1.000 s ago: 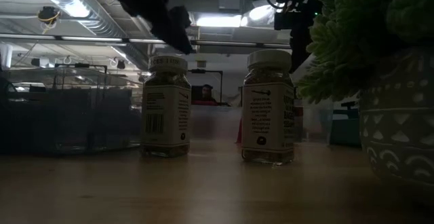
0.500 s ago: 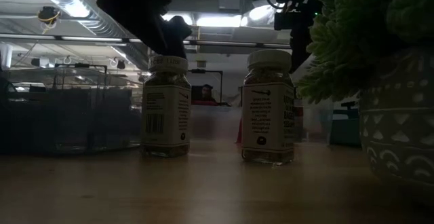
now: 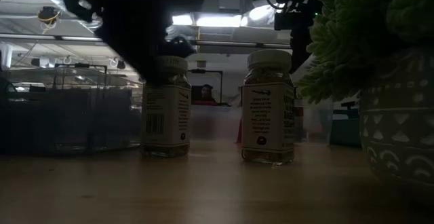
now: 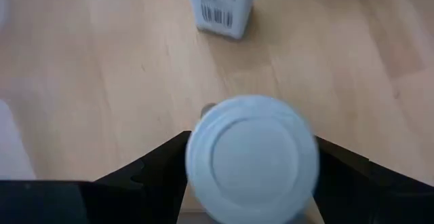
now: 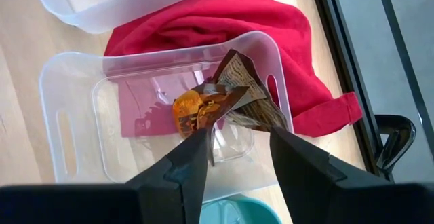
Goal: Sort spices by type
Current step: Put the left white seasoning bottle into the black bin
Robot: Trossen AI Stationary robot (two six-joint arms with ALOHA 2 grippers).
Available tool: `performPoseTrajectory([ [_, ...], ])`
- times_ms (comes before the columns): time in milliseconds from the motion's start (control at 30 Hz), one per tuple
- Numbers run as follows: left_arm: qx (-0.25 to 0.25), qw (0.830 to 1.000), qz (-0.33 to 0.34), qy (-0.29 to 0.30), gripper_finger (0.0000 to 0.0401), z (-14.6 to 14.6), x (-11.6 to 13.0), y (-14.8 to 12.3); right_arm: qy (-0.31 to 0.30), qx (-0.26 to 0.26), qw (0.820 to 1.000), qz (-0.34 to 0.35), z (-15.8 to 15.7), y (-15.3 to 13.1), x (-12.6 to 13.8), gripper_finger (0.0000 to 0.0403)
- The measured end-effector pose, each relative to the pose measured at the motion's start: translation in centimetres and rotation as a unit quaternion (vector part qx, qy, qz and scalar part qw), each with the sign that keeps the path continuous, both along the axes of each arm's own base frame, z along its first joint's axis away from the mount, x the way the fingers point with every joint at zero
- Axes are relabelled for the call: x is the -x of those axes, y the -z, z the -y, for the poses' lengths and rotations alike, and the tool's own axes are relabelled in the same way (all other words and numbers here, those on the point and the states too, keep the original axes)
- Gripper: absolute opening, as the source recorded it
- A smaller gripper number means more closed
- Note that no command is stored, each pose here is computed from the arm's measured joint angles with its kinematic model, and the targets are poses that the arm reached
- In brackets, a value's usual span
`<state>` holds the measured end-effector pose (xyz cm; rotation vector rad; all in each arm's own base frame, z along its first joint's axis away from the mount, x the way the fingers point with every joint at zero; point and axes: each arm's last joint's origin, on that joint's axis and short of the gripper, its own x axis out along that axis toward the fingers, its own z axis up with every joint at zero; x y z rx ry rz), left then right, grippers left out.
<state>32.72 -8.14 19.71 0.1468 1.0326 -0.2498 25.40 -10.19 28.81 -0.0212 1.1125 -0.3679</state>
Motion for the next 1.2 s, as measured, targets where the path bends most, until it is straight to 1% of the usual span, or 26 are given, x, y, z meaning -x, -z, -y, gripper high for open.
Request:
performPoseTrajectory([
  [233, -0.016, 0.999, -0.023, 0.021, 0.0258, 0.1, -0.4, 1.7, 0.000, 0.000, 1.000, 0.000, 0.0, 0.0, 0.0, 0.0161],
  [333, -0.017, 0.999, -0.023, 0.019, 0.0253, 0.1, -0.5, 1.8, -0.001, -0.001, 1.000, 0.000, 0.0, 0.0, 0.0, 0.0161],
  [433, -0.019, 0.999, -0.018, 0.024, 0.0230, 0.1, -0.6, 1.8, 0.000, 0.000, 1.000, 0.001, 0.0, 0.0, 0.0, 0.0161],
  [567, -0.019, 0.999, -0.009, 0.025, 0.0184, 0.2, -0.7, 1.7, 0.000, 0.000, 1.000, 0.001, 0.0, 0.0, 0.0, 0.0161],
  [733, -0.017, 1.000, -0.006, 0.024, 0.0180, 0.2, -0.7, 1.4, 0.000, 0.001, 1.000, 0.002, 0.0, -0.1, 0.1, 0.0161],
  [867, -0.008, 1.000, 0.009, 0.011, 0.0180, 0.0, -1.0, 0.0, 0.000, 0.004, 1.000, 0.012, -0.2, -0.6, 0.4, 0.0161],
  [1033, 0.000, 0.999, 0.045, 0.002, 0.0180, -0.6, -1.6, -3.3, 0.000, 0.009, 1.000, 0.024, -0.4, -1.3, 1.0, 0.0161],
  [1200, -0.001, 0.999, 0.047, -0.011, 0.0180, -1.5, -1.0, -6.9, -0.001, 0.011, 1.000, 0.029, -0.7, -2.0, 1.8, 0.0161],
])
